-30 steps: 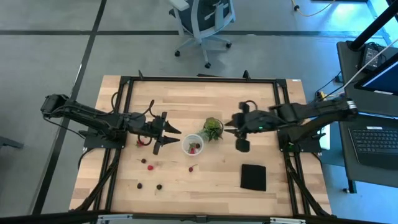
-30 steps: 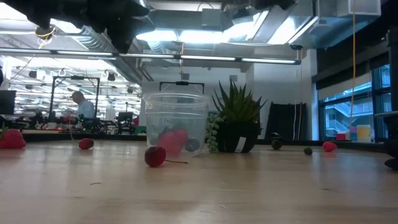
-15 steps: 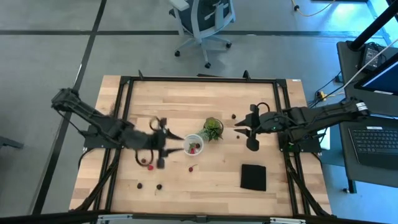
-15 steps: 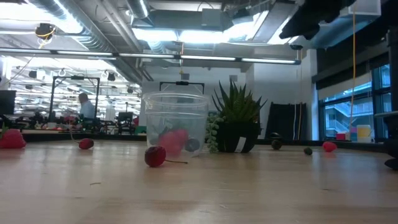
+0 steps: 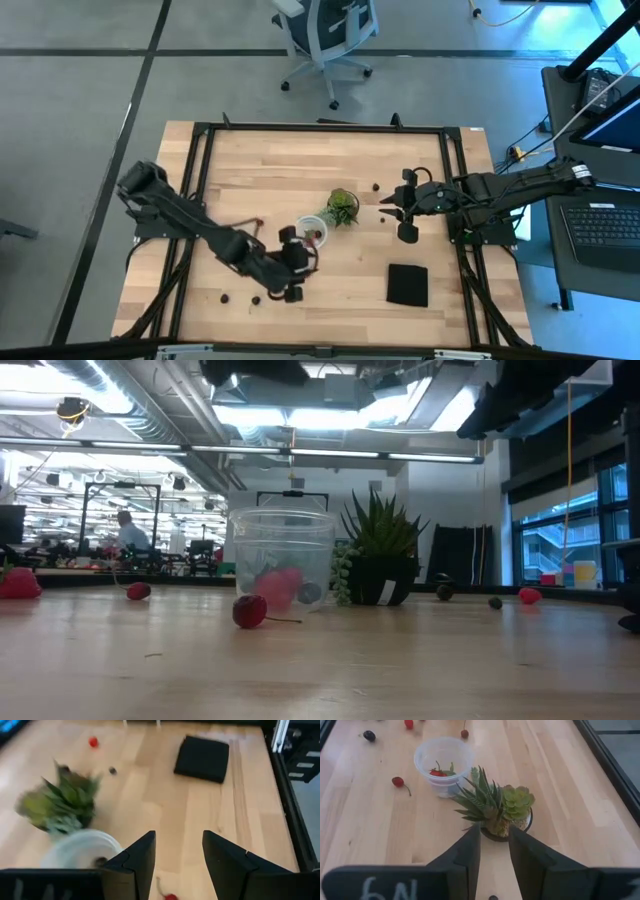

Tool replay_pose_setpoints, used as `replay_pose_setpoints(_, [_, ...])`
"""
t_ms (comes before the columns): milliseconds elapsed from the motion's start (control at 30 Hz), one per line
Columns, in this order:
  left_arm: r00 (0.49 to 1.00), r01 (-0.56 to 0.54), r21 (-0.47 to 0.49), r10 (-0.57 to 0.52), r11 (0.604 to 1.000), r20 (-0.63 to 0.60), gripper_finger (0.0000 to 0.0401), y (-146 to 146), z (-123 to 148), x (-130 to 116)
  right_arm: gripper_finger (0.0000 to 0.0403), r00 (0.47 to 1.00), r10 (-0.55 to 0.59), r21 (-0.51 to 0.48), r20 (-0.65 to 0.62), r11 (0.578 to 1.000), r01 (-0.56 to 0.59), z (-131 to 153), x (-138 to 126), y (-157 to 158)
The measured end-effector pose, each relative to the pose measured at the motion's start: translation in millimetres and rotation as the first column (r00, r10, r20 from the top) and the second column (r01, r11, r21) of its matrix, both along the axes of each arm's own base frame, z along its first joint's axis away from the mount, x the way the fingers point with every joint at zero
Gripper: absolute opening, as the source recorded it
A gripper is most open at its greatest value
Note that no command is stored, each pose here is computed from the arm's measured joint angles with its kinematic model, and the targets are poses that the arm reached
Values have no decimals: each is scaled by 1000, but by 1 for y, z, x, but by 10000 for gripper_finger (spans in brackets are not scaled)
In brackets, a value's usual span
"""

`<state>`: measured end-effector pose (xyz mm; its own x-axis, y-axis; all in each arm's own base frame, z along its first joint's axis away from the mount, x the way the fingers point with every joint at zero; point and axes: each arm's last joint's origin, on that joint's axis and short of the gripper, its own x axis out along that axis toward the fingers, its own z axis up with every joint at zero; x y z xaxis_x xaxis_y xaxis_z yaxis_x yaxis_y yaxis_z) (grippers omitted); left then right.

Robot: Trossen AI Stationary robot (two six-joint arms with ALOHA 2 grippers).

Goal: Pick and placing Produce into tupperware
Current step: Put the bottom red cherry into the transparent container

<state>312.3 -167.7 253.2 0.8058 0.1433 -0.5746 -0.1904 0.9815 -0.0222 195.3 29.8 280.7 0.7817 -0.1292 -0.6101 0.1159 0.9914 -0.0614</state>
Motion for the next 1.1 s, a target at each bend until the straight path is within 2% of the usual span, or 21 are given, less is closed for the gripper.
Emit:
replay_pose_setpoints(200, [996, -38, -32, 35, 999, -84, 156, -19, -36, 6, 103, 1000, 0, -3, -22, 1000, 0, -2, -1, 0])
replay_pose_setpoints(400, [972, -159, -59, 146, 985, -182, 156, -20, -69, 9, 103, 1000, -1, -2, -31, 1000, 1, -2, -2, 0])
replay_pose_setpoints(567, [947, -226, -46, 208, 973, -247, 156, -20, -92, 9, 103, 1000, -3, 0, -31, 1000, 3, -2, -2, 0])
replay_pose_setpoints(867, [920, -300, -54, 273, 953, -281, 156, -21, -114, 11, 104, 1000, -3, 1, -30, 1000, 3, -2, -2, 0])
replay_pose_setpoints(1100, [913, -309, -48, 282, 950, -293, 156, -21, -125, 14, 104, 1000, -3, 1, -27, 1000, 3, -2, -2, 0])
